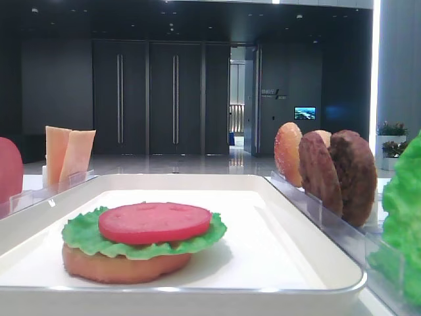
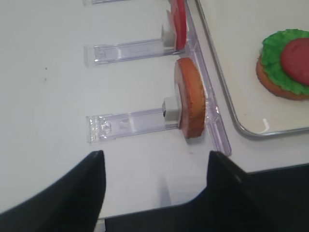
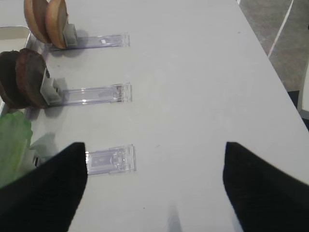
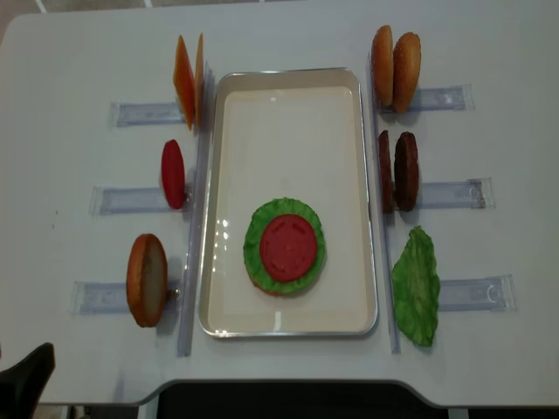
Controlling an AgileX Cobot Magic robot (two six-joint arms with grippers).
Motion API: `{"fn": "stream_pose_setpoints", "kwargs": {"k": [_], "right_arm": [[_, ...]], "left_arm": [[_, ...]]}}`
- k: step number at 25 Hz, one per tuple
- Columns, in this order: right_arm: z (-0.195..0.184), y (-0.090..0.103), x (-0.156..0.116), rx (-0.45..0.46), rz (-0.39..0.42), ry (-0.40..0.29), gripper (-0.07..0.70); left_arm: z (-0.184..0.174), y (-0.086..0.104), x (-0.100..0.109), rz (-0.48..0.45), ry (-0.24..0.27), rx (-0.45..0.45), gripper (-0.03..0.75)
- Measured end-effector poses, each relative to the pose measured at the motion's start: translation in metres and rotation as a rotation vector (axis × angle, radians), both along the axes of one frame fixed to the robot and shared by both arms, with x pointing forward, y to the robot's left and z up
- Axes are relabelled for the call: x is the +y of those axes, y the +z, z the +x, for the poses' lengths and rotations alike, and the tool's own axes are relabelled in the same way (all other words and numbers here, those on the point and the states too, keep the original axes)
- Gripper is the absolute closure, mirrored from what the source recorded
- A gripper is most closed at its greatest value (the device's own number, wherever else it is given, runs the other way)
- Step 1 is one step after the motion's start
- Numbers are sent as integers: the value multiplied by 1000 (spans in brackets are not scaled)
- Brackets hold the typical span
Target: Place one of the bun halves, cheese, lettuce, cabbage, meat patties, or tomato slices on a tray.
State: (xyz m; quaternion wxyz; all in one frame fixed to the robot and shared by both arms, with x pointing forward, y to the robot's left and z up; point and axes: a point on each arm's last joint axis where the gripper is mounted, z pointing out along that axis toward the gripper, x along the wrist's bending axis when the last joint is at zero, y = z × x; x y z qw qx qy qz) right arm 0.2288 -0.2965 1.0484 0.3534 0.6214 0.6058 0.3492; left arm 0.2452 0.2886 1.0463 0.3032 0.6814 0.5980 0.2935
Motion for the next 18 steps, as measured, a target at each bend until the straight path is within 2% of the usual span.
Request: {"fn": "stream_pose_setpoints", "kwargs": {"k": [2,9,13,18], "right_arm": [[0,0,0,0,0,0,82],[0,0,0,0,0,0,82],[0,0,0,0,0,0,82],[0,0,0,0,0,0,82]], "left_arm": [[-1,-2,0,5,-23,-29,213],[-13,-5,0,13,-7,-156,213],[-13,-5,3,6,33,-160,213],[-13,-5,3,5,40,-160,213]]}}
